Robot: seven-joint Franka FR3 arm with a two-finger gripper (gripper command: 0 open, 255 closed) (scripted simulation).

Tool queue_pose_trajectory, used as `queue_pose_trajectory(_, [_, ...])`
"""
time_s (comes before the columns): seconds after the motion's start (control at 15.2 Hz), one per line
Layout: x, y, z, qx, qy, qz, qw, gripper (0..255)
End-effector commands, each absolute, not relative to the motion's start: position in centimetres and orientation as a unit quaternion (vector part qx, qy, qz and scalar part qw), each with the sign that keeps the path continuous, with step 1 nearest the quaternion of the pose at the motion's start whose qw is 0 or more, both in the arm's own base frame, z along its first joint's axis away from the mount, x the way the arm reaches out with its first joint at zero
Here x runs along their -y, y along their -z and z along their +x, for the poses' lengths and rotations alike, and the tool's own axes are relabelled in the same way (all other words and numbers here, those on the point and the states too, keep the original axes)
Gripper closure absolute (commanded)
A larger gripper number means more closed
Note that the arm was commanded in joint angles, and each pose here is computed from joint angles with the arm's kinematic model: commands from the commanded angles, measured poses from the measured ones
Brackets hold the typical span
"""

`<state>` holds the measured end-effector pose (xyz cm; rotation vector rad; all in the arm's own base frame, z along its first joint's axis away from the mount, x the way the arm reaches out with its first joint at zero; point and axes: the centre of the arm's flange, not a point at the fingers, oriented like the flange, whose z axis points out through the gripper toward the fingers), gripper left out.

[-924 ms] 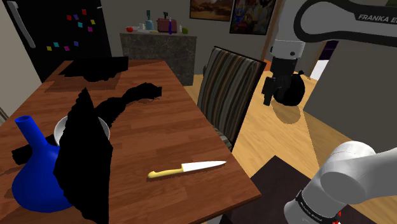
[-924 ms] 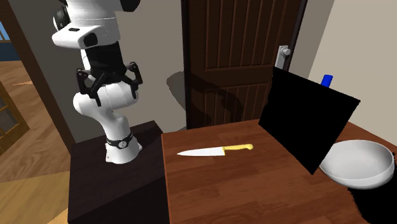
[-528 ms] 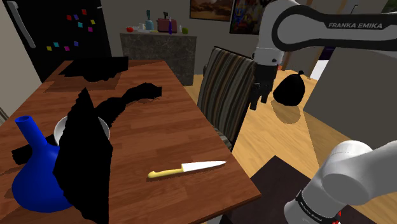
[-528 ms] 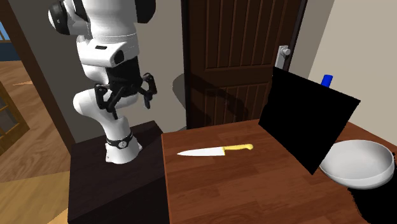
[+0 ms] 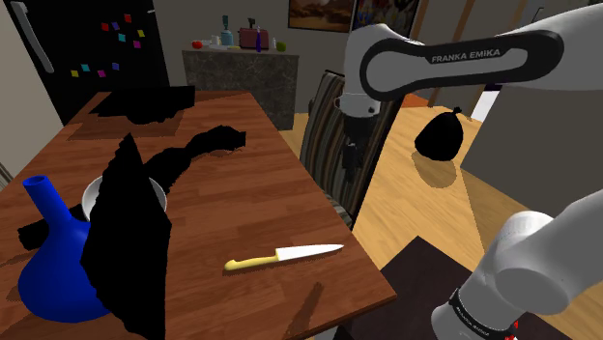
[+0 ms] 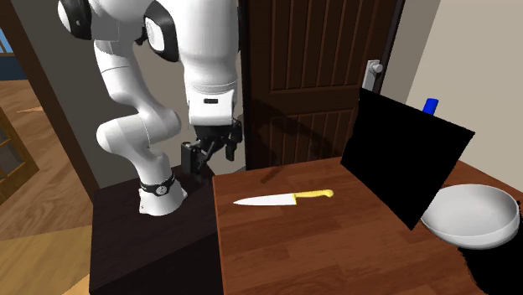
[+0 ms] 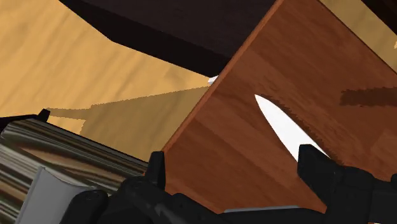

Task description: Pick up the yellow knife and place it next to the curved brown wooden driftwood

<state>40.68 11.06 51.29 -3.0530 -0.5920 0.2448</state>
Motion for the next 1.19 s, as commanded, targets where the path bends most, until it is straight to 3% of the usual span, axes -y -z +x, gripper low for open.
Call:
queue_pose_trajectory(0.0, [-13.1,-49.9,42.0,0.226,-0.082,-0.971,0.012,0])
queue_pose_trajectory(1.12, [-33.2,-38.8,45.7,0.506,-0.11,-0.856,0.018,0])
